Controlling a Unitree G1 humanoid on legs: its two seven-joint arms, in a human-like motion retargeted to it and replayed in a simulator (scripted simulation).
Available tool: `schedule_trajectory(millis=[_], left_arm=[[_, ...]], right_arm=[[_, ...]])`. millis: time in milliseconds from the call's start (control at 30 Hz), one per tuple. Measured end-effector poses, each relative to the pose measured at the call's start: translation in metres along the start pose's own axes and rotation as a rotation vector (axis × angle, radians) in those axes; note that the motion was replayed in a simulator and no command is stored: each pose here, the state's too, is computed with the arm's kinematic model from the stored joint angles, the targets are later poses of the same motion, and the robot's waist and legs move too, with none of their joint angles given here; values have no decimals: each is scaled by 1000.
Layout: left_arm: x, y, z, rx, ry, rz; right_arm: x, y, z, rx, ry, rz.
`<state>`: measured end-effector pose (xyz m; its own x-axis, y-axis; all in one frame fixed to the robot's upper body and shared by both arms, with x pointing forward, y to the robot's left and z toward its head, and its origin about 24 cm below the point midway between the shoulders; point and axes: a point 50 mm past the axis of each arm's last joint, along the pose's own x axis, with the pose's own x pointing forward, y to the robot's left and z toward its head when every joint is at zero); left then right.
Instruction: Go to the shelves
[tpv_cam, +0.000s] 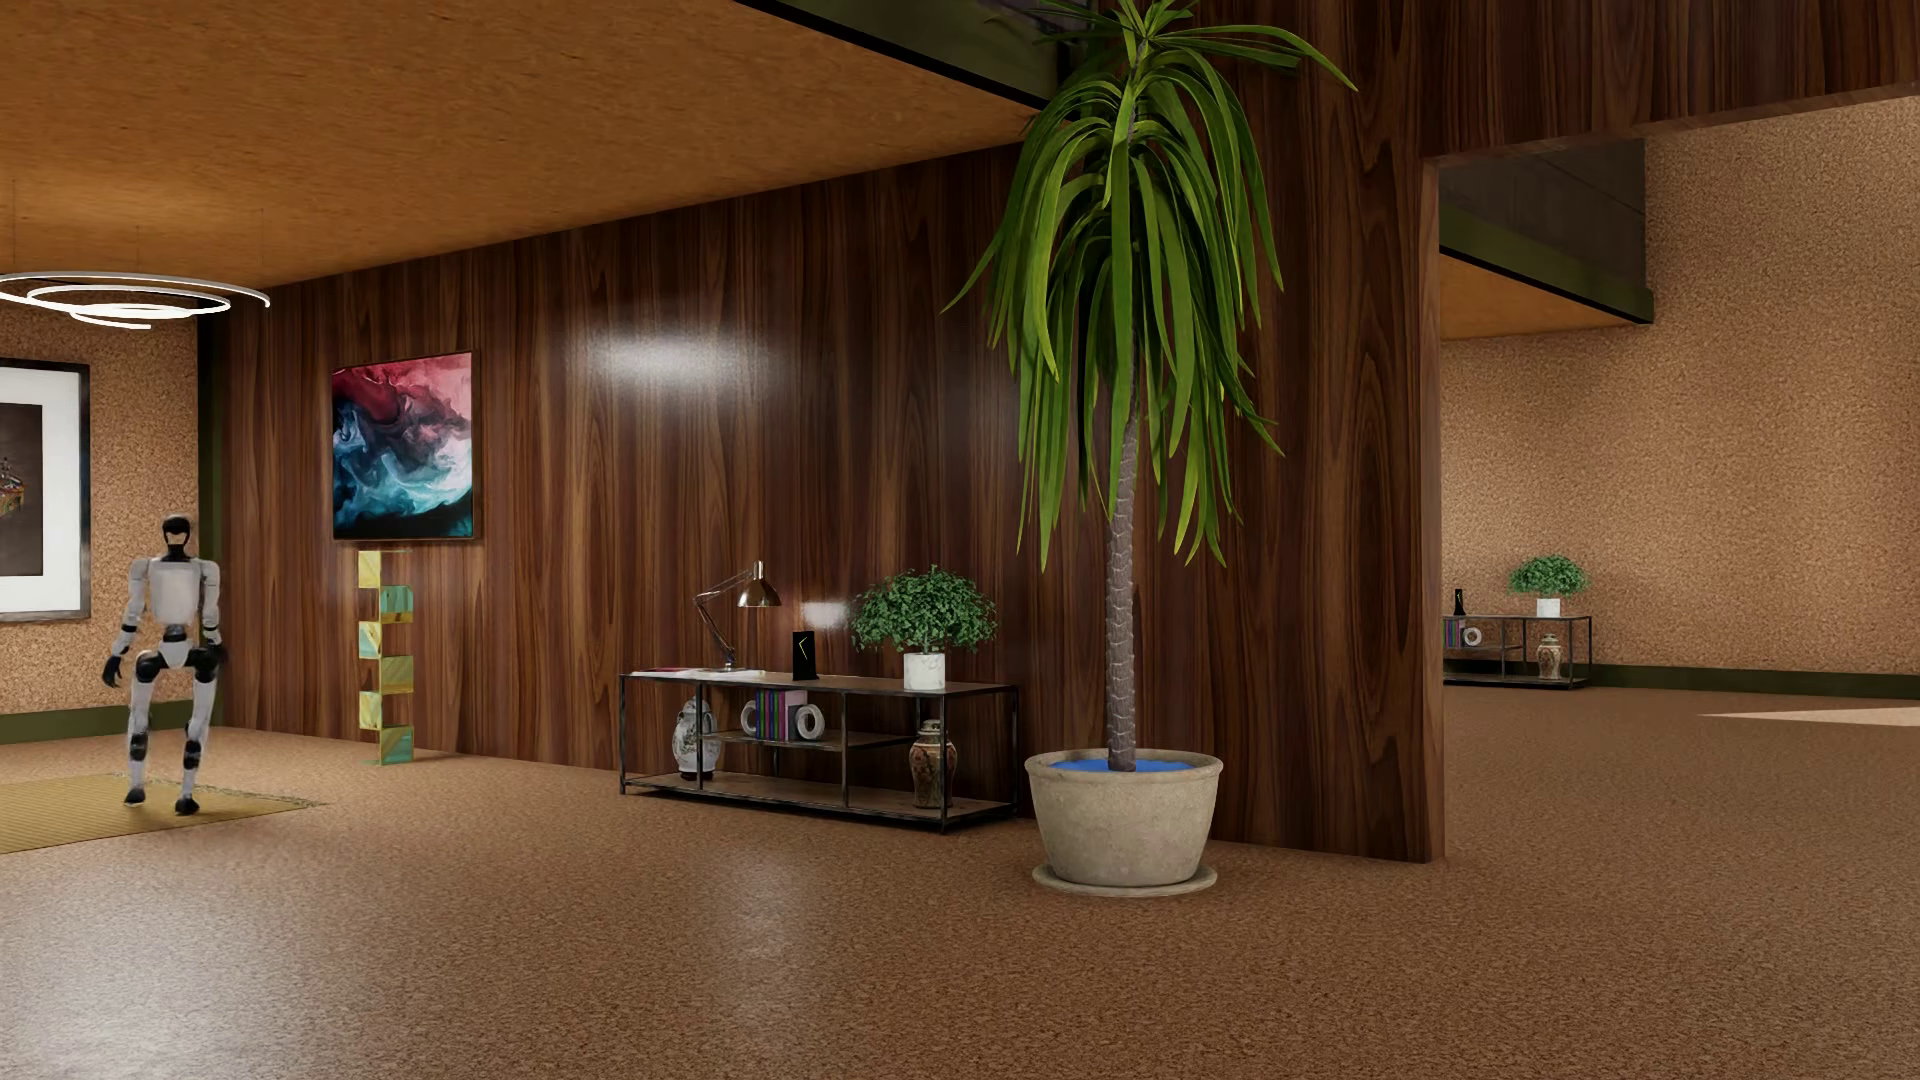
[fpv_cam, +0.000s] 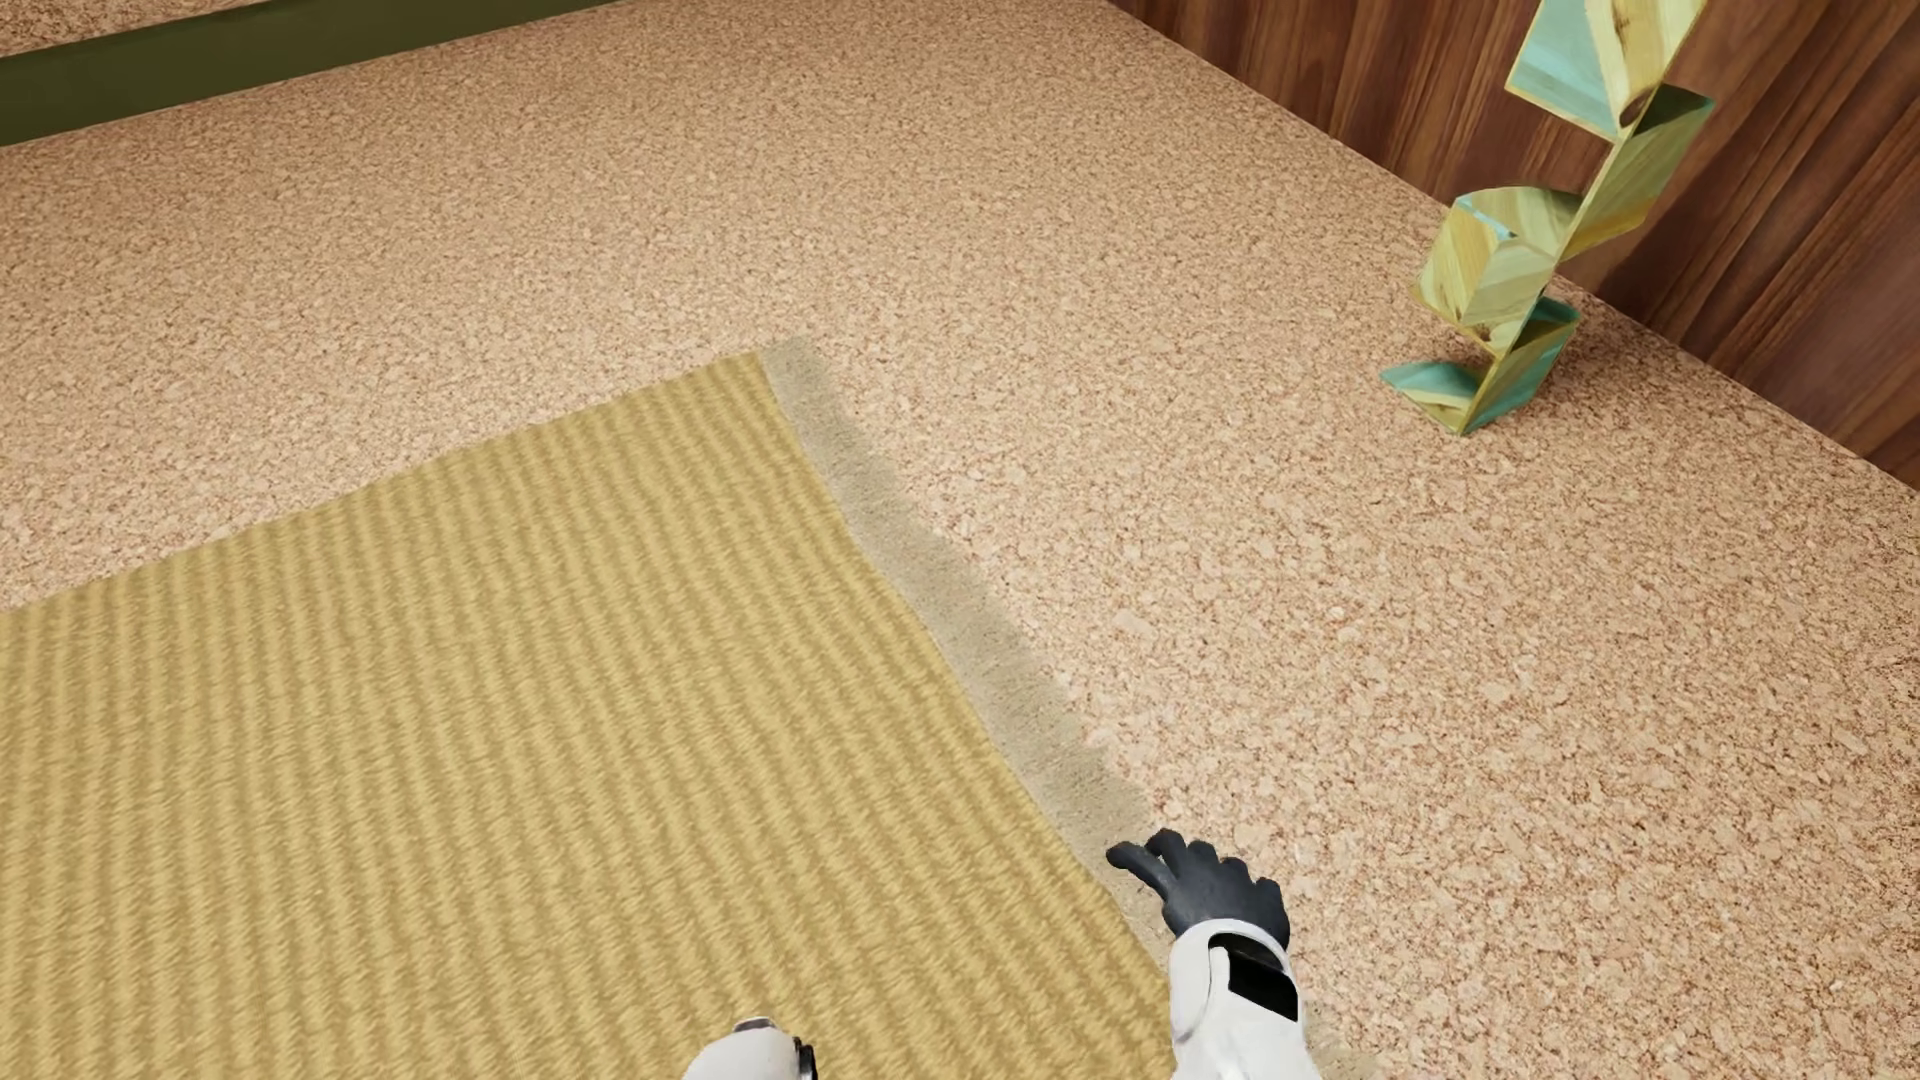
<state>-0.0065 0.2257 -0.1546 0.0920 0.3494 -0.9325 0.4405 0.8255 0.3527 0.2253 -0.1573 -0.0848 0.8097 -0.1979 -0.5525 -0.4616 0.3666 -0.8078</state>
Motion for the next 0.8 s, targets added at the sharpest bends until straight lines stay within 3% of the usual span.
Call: schedule_trajectory(millis=[100, 200, 367, 433, 500, 600, 700, 800], left_arm=[[-2, -1, 3, -21, -10, 15], [-3, 5, 25, -21, -67, 55], [-6, 11, 56, -156, -149, 157], [-2, 25, 74, -29, -176, 152], [1, 47, 97, 212, -224, 164], [-9, 92, 141, 367, -334, 329], [-30, 140, 164, 155, -460, 503], [-43, 158, 176, -1, -534, 583]], right_arm=[[5, -29, 21, -59, -93, -85], [1, -15, -4, -73, 15, -34], [-28, 64, -71, -231, 312, 374], [-44, 81, -82, -204, 354, 414], [-62, 92, -97, -89, 383, 375], [-87, 105, -113, 87, 464, 373], [-98, 119, -121, 103, 528, 480], [-104, 128, -121, -37, 484, 583]])
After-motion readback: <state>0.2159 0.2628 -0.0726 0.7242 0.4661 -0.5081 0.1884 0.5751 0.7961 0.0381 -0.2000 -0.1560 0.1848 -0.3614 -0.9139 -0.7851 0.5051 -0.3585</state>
